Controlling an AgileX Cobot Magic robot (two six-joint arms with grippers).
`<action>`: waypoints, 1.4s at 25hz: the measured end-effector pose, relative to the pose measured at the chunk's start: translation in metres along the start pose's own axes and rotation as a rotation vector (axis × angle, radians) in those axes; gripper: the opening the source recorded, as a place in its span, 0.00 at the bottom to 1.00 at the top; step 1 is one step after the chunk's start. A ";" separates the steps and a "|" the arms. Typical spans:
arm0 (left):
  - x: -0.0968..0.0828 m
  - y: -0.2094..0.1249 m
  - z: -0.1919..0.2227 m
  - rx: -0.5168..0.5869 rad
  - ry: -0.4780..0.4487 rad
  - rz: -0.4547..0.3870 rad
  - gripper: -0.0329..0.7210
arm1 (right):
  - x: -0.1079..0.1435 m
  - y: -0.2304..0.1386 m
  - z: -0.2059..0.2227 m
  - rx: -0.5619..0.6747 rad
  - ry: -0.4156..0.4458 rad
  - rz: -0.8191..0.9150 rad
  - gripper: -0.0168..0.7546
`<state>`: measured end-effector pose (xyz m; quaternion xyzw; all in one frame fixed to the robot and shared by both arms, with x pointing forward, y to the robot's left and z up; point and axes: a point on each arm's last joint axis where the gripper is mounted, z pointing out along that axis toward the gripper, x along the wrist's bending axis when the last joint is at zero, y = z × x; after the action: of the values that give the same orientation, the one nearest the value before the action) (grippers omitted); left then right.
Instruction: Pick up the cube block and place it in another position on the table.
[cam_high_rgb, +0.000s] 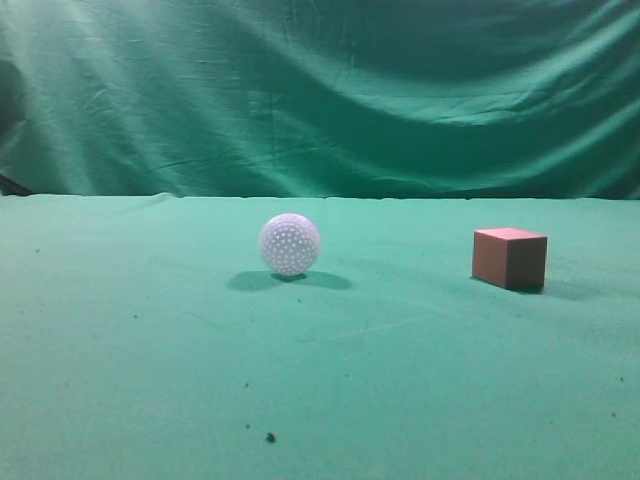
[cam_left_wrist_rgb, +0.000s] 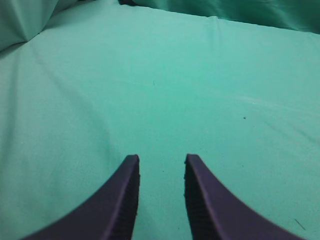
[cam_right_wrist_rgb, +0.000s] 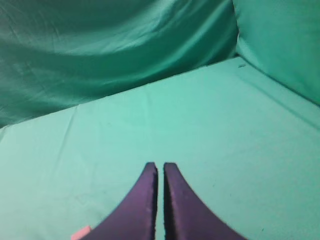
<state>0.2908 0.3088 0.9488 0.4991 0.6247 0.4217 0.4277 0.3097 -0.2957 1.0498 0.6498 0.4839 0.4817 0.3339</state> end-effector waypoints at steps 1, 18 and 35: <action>0.000 0.000 0.000 0.000 0.000 0.000 0.39 | 0.001 -0.001 0.003 0.018 0.009 -0.016 0.02; 0.000 0.000 0.000 0.000 0.000 0.000 0.39 | 0.073 0.008 0.092 0.902 0.284 -0.429 0.02; 0.000 0.000 0.000 0.000 0.000 0.000 0.39 | 0.144 -0.031 0.204 1.133 0.215 -0.651 0.72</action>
<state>0.2908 0.3088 0.9488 0.4991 0.6247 0.4217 0.4277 0.5035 -0.1428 1.0018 0.4940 0.8647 0.0894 0.0187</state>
